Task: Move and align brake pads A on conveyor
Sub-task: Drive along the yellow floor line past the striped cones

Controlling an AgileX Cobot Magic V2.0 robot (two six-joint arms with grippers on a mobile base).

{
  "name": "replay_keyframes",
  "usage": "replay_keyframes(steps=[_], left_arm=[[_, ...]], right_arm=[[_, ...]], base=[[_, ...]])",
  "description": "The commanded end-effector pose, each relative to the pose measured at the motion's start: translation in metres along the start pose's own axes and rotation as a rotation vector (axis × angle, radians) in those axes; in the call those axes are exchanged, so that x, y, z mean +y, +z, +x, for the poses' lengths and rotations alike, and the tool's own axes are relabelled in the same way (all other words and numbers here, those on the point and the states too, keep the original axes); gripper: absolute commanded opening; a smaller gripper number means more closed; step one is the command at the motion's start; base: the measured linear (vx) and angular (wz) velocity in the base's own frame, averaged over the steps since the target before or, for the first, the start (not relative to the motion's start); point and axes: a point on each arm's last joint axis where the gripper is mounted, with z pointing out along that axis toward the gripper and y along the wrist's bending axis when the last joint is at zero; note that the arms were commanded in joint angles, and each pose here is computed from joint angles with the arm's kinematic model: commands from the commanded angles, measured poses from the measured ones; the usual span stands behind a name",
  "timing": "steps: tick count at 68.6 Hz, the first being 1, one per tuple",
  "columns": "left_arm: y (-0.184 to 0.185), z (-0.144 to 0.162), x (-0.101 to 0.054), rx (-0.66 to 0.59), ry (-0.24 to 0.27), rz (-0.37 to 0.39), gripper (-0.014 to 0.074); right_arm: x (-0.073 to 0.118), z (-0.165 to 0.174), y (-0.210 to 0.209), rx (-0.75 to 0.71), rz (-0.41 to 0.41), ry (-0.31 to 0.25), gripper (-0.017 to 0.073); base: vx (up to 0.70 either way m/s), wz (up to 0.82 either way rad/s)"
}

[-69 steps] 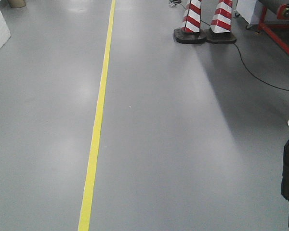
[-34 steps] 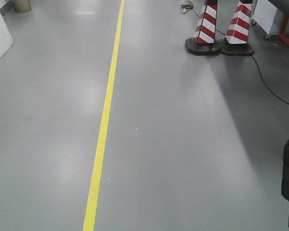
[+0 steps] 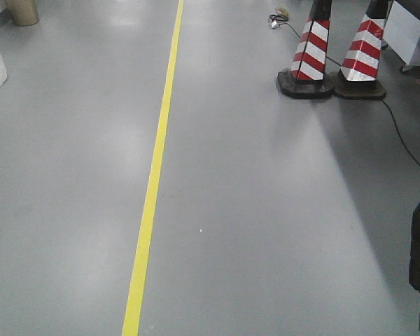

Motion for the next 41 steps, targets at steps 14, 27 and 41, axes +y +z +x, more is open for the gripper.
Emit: replay_keyframes(steps=[14,27,41], left_arm=[[-0.0063,-0.015,-0.0022,-0.109,-0.003,0.013,0.006],[-0.0063,-0.0151,-0.0022,-0.11,-0.003,0.013,0.006],[-0.0063,-0.0151,-0.0022,-0.109,-0.003,0.013,0.006]], right_arm=[[-0.0043,-0.0168,-0.0045,-0.105,0.038,0.006,-0.0003],[-0.0043,-0.0168,-0.0045,-0.105,0.038,0.006,-0.0003],[-0.0043,-0.0168,-0.0045,-0.105,0.038,0.006,-0.0003]], base=[[0.59,0.01],[0.58,0.03],[0.59,-0.01]])
